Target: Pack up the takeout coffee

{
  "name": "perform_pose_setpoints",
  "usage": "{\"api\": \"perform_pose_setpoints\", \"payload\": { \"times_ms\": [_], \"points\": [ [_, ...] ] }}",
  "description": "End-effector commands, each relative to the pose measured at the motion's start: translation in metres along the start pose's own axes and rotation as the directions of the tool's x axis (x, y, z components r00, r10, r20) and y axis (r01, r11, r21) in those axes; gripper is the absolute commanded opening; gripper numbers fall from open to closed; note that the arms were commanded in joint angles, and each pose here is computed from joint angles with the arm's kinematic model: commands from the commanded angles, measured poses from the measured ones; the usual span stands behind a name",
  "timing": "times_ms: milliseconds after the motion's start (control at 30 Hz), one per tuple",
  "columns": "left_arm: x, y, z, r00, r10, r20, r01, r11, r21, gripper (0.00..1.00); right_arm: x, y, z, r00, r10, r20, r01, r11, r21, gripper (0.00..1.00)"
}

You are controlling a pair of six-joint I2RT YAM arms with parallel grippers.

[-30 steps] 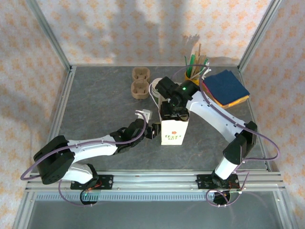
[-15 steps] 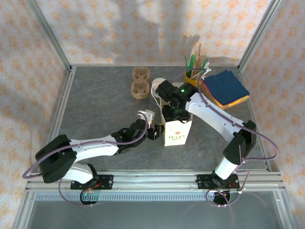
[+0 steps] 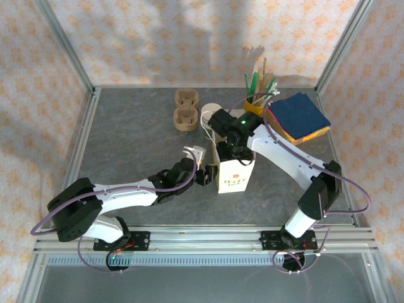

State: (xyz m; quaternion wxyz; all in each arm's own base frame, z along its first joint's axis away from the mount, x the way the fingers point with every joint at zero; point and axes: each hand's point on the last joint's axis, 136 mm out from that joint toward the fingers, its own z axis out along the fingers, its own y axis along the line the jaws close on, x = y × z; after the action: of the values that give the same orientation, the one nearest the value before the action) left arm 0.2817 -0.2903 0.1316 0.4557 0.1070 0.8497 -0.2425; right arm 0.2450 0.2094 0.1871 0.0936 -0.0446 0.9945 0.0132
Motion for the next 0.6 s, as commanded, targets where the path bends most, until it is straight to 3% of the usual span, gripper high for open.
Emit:
{"api": "perform_pose_setpoints", "payload": {
  "times_ms": [0,567],
  "points": [
    [-0.008,-0.006,0.0,0.999,0.023,0.03,-0.023,1.0,0.008,0.69,0.005,-0.007,-0.009,1.0,-0.004,0.009,0.004,1.0,-0.01,0.42],
    [-0.009,-0.009,0.003,0.999,0.033,0.028,-0.033,0.999,0.019,0.69,0.006,-0.01,0.002,0.999,-0.033,-0.025,0.032,0.999,-0.043,0.41]
  ]
}}
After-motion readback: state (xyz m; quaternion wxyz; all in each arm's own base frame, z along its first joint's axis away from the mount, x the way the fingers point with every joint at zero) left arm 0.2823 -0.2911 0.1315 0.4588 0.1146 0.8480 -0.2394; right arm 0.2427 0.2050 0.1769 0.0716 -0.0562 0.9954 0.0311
